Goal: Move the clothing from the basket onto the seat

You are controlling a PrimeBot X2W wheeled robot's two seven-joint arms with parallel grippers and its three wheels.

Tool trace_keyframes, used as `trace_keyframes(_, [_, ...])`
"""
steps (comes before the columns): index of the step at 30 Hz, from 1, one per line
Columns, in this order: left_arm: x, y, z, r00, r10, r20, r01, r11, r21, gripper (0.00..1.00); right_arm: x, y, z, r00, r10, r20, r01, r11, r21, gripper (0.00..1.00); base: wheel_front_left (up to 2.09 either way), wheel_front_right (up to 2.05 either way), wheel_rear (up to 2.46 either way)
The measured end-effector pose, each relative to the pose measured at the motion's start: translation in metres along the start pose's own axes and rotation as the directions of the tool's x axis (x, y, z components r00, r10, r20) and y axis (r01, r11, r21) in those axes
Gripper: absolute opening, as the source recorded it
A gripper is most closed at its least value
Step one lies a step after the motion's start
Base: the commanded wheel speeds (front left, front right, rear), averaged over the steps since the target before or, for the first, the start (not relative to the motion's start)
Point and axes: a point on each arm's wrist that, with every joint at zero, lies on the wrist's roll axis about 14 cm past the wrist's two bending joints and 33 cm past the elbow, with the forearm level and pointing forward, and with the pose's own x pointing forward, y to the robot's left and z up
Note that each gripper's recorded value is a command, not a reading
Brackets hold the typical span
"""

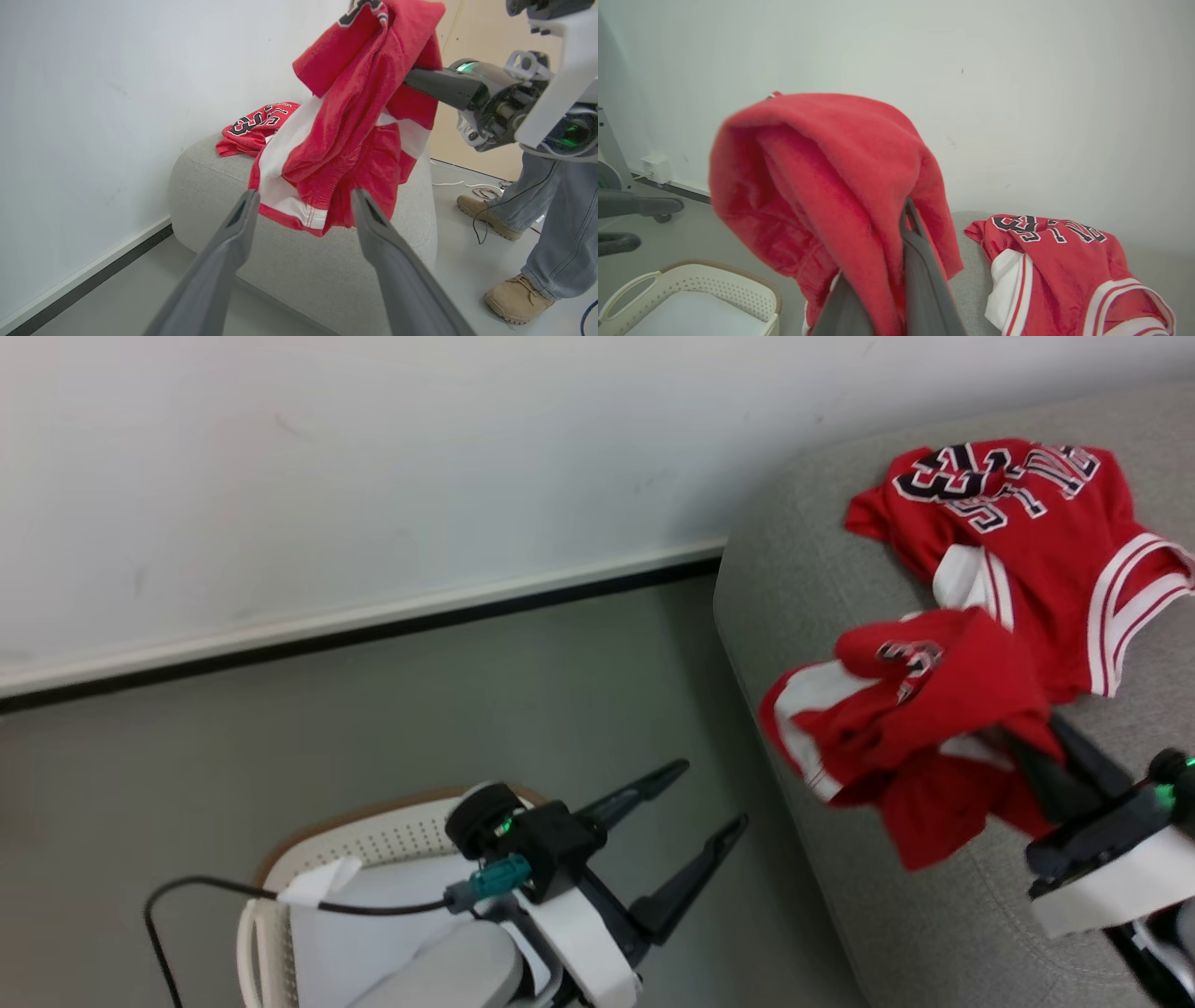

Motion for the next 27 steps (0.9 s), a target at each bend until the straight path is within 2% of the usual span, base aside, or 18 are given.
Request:
trace_keyframes(8, [0.013, 0.073, -0.028, 0.998, 0.055, -0.007, -0.054, 0.998, 0.018, 1.00, 0.051, -0.087, -0.007, 0.983, -0.185, 0.002, 0.184, 0.979, -0.088, 0.00, 0.00, 0.00, 0.00])
trace_keyframes(13, [0.010, 0.120, -0.065, 0.992, 0.119, -0.037, -0.120, 0.993, -0.012, 1.00, 0.098, -0.136, -0.011, 0.970, -0.243, -0.011, 0.237, 0.954, -0.185, 0.00, 0.00, 0.00, 0.00])
trace_keyframes(20, [-0.018, 0.169, -0.123, 0.960, 0.254, -0.115, -0.263, 0.963, -0.066, 1.00, 0.151, -0.219, 0.010, 0.920, -0.391, 0.006, 0.377, 0.883, -0.279, 0.00, 0.00, 0.00, 0.00])
trace_keyframes(24, [-0.034, 0.182, -0.135, 0.942, 0.310, -0.126, -0.323, 0.942, -0.093, 1.00, 0.164, -0.259, 0.018, 0.875, -0.484, 0.023, 0.471, 0.837, -0.278, 0.00, 0.00, 0.00, 0.00])
trace_keyframes(27, [-0.048, 0.188, -0.148, 0.925, 0.348, -0.150, -0.366, 0.924, -0.109, 1.00, 0.166, -0.280, 0.007, 0.839, -0.543, 0.008, 0.524, 0.806, -0.276, 0.00, 0.00, 0.00, 0.00])
